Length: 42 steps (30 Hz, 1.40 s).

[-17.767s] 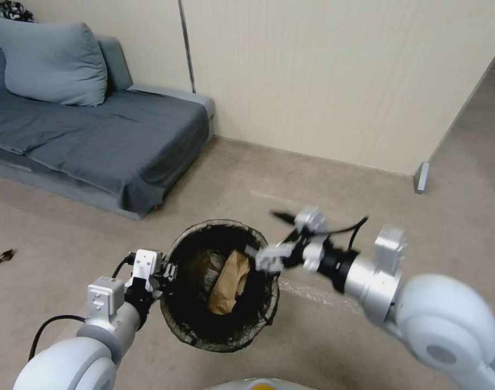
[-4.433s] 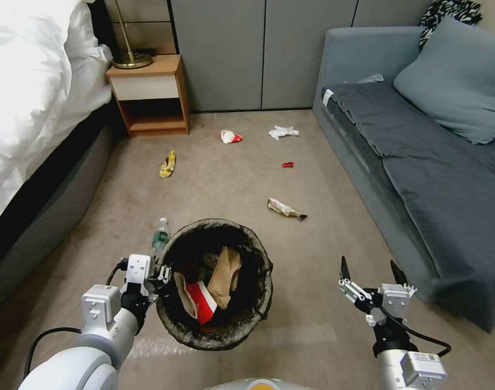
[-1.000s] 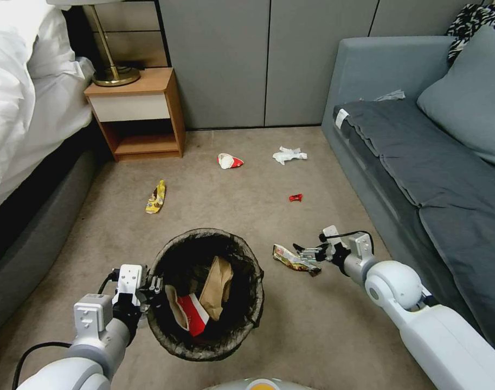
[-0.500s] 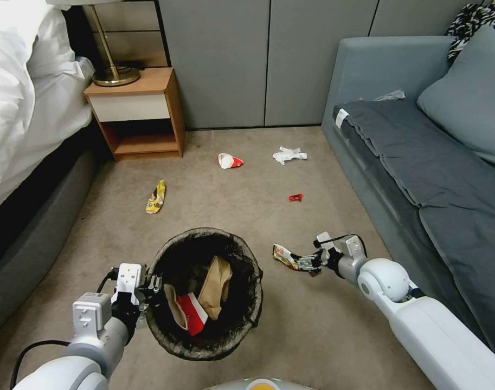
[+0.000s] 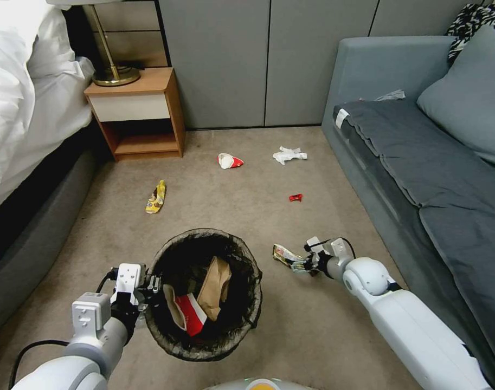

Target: Pick up the trash bin, then pick up the garbage from the floor and place it into the trash bin.

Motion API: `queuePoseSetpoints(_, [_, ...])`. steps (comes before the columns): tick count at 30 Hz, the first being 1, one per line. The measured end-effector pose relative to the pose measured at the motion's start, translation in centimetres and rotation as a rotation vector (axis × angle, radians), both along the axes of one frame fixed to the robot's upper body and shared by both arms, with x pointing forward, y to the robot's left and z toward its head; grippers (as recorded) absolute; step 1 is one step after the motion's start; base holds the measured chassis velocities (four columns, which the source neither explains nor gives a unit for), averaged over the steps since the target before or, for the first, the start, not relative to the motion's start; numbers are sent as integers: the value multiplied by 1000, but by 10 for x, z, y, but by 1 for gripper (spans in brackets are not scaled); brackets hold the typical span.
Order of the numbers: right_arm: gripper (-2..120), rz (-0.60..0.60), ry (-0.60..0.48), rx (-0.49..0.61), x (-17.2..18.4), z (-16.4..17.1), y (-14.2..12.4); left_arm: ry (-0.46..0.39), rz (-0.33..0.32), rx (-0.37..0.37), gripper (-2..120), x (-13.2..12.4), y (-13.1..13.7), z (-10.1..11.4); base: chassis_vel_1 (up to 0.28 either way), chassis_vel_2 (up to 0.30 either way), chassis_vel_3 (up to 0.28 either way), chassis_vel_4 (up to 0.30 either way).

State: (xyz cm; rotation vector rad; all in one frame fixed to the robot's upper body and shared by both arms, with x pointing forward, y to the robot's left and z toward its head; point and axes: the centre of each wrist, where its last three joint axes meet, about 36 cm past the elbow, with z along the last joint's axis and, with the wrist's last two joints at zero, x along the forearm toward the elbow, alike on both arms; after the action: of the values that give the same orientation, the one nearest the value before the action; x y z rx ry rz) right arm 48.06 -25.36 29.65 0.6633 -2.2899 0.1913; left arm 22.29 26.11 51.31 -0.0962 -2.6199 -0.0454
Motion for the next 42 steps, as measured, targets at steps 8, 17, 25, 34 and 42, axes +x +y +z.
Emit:
queuePoseSetpoints(8, [100,-2,18,-7,9,-15,11,-3,-1,0,1,1,0,0,0,0,0,0])
queuePoseSetpoints(17, [100,-33,52,-31,17,-36,16,-6,-6,-3,1,2,-1,1,0,0,0,0])
queuePoseSetpoints(25, [100,-75,59,-69,27,-52,9,-5,-12,-6,1,2,-2,1,0,0,0,0])
queuePoseSetpoints(34, [100,-97,63,-92,37,-61,10,-4,-17,-4,1,2,-3,1,0,0,0,0])
queuePoseSetpoints(42, [100,-92,70,-108,39,-70,15,-7,-24,1,1,3,-2,1,0,0,0,0])
